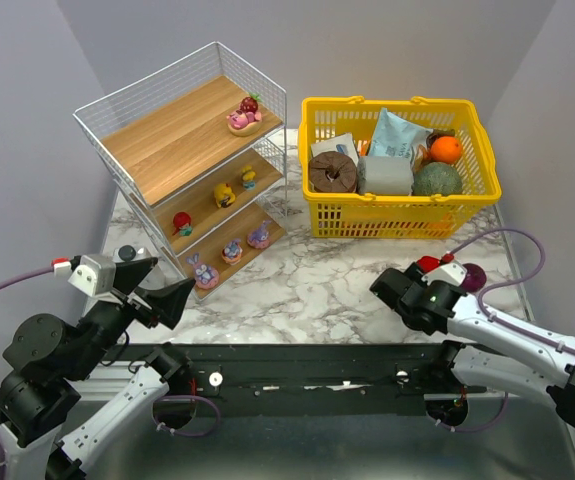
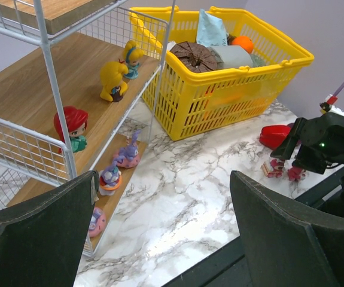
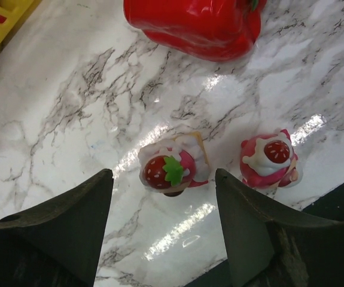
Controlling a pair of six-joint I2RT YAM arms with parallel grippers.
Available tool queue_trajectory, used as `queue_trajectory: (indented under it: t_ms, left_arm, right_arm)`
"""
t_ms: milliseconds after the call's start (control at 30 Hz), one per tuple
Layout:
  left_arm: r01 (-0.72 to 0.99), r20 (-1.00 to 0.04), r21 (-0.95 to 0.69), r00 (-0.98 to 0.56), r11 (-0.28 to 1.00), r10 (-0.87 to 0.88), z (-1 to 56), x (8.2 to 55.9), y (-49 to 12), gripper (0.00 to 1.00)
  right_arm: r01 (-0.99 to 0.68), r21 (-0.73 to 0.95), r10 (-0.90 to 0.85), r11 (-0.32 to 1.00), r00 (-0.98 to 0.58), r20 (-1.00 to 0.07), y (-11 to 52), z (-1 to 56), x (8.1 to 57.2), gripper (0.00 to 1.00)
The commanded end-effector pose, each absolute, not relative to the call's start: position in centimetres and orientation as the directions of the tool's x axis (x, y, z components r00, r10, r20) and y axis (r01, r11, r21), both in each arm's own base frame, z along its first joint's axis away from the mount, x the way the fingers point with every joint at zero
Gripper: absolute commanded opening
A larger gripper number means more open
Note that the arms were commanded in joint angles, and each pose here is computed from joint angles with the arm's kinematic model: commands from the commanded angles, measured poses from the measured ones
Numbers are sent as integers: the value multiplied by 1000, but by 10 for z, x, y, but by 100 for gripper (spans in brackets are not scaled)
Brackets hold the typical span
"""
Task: Place and organize the plastic toys onto the shelf
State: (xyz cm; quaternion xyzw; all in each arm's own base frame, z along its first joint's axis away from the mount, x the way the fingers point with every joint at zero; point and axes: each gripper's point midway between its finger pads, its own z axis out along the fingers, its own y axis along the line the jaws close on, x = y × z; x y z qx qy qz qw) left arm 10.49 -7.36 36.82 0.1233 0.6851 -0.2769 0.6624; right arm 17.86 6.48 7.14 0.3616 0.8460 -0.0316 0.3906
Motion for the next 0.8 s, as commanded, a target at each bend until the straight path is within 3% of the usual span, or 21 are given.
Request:
queue_trajectory:
  t_ms: [0,267,500,633,767]
  left_arm:
    - [552,-976,-212,-82,806,-200,370,103,-76,99]
    - [545,-977,-207,-76,812,-197,370,103,-73,99]
    - [544,-976,-212,-81,811,-201,367,102,-73,99]
    - [550,-976,-213,-85,807,-200,366,100,-73,99]
    - [555,-976,-213,-84,804,-201,366,100,-74,99]
  right_arm:
    - [616,259,583,744,-408,-703,70,67,197,72]
    - [621,225,575,751,-446,-686,72,50,197,60]
    - [536,183,495,824,-524,-693,88,51,207,27]
    - [284,176,324,943,-644,-693,127,61,223,13]
    - [26,300,241,954,-662,-709,177,90,236,10]
